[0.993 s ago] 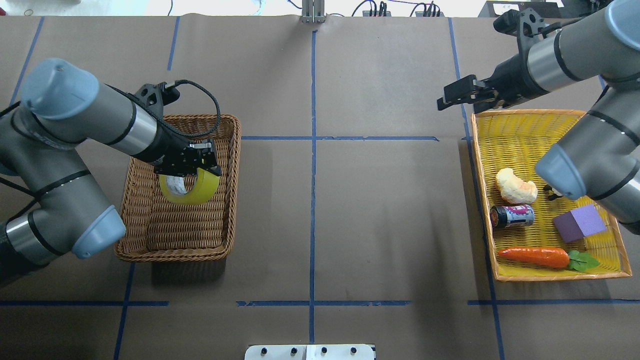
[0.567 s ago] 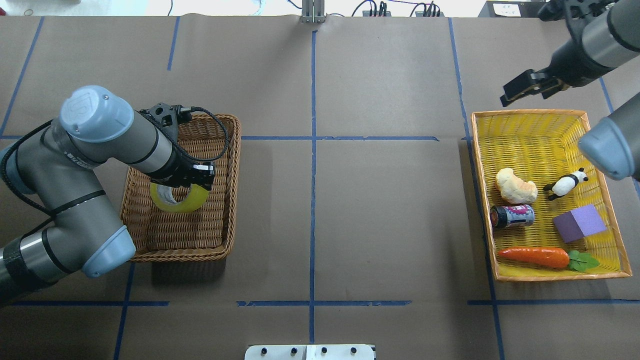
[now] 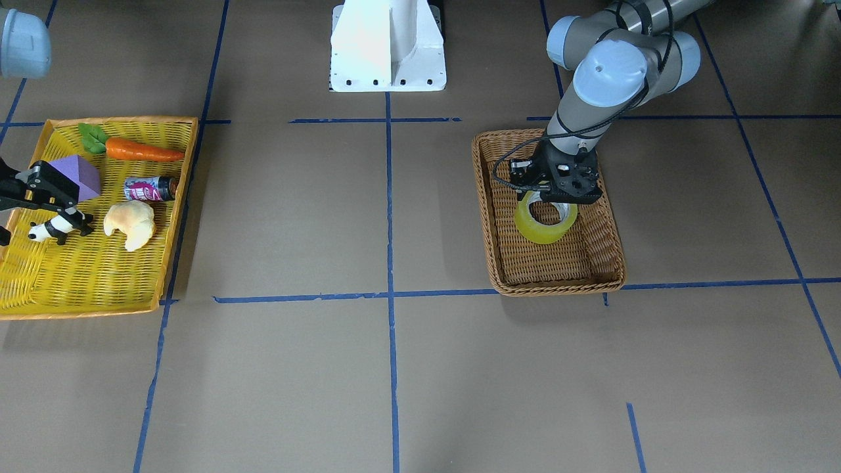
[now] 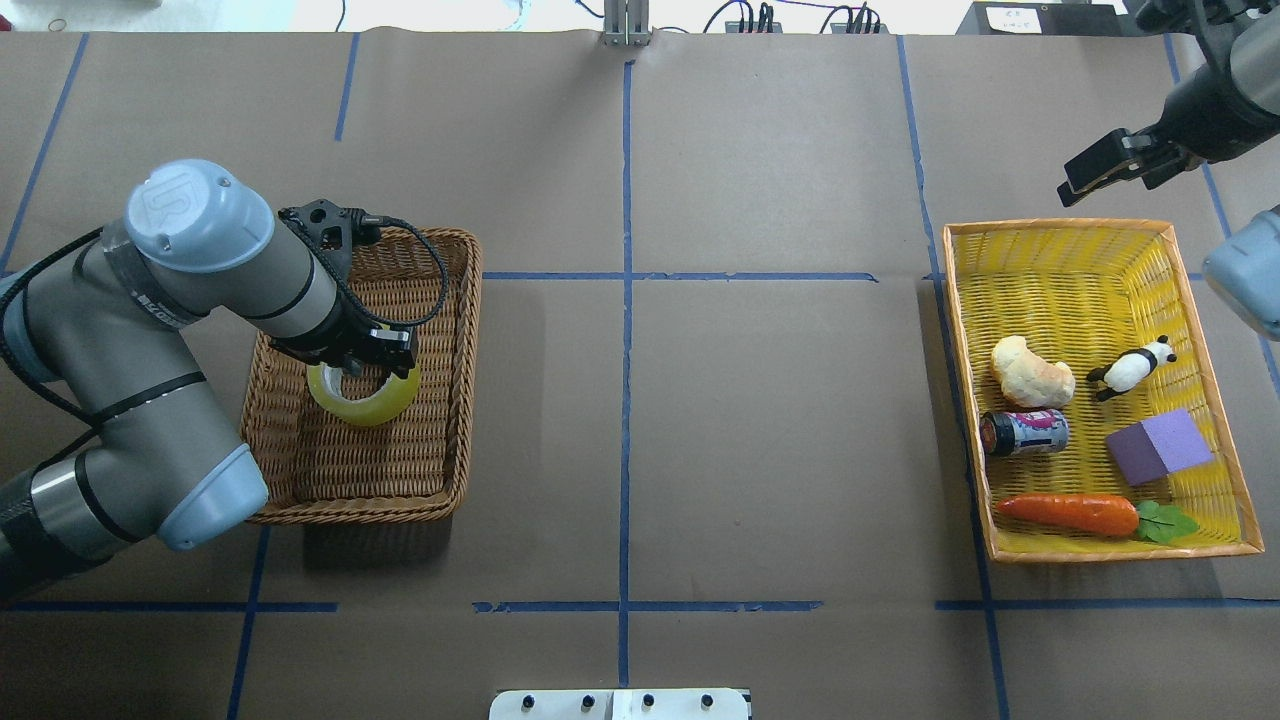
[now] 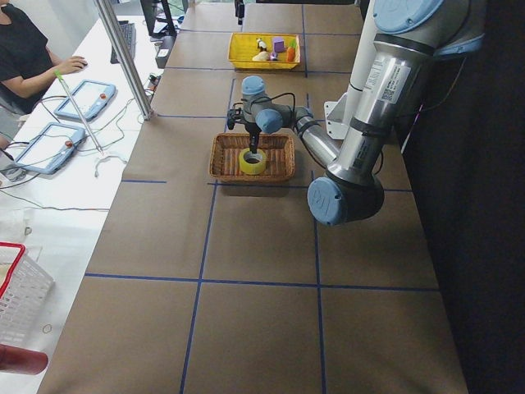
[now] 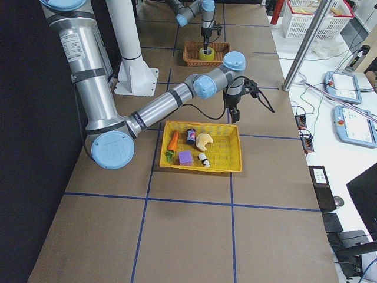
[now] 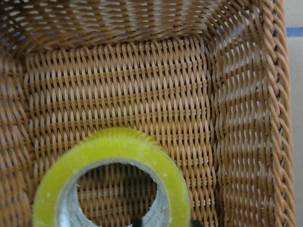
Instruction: Move tape to another basket
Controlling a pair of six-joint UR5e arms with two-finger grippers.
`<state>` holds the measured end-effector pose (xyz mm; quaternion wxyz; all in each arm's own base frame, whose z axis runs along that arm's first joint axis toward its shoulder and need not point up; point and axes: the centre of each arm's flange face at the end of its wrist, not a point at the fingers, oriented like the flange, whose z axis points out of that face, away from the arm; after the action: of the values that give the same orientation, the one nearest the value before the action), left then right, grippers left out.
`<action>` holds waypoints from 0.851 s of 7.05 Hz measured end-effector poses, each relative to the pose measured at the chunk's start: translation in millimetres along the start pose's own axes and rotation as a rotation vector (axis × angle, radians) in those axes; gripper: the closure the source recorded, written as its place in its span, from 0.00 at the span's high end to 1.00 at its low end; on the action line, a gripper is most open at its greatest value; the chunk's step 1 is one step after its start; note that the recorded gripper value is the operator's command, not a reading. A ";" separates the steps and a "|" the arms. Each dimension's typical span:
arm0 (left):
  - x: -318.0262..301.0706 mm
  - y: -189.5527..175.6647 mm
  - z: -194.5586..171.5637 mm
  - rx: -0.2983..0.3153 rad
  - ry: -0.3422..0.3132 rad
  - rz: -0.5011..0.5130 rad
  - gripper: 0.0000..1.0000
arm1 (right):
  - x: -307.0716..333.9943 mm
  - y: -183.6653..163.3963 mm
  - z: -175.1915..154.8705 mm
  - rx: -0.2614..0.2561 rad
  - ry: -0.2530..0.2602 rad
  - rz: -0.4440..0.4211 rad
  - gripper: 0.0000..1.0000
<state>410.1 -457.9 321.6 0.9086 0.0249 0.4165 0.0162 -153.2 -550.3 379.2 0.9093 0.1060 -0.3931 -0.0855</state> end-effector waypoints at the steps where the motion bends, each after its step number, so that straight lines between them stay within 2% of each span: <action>1: -3.3 -4.4 -24.6 0.002 -0.020 -0.009 1.00 | 12.2 3.3 -0.7 -0.007 0.006 -0.012 1.00; 4: -44.4 -41.8 -119.1 -0.027 -0.037 0.014 1.00 | 65.7 11.6 -10.2 -0.035 0.038 -0.056 1.00; 6: -114.2 -66.4 -161.5 -0.020 -0.050 0.081 1.00 | 116.4 31.4 -17.6 -0.068 -0.006 -0.046 1.00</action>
<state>213.8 -524.8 298.8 0.9175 0.0331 0.3924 0.0564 -59.3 -545.7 456.7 0.9091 0.0835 -0.3901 -0.1200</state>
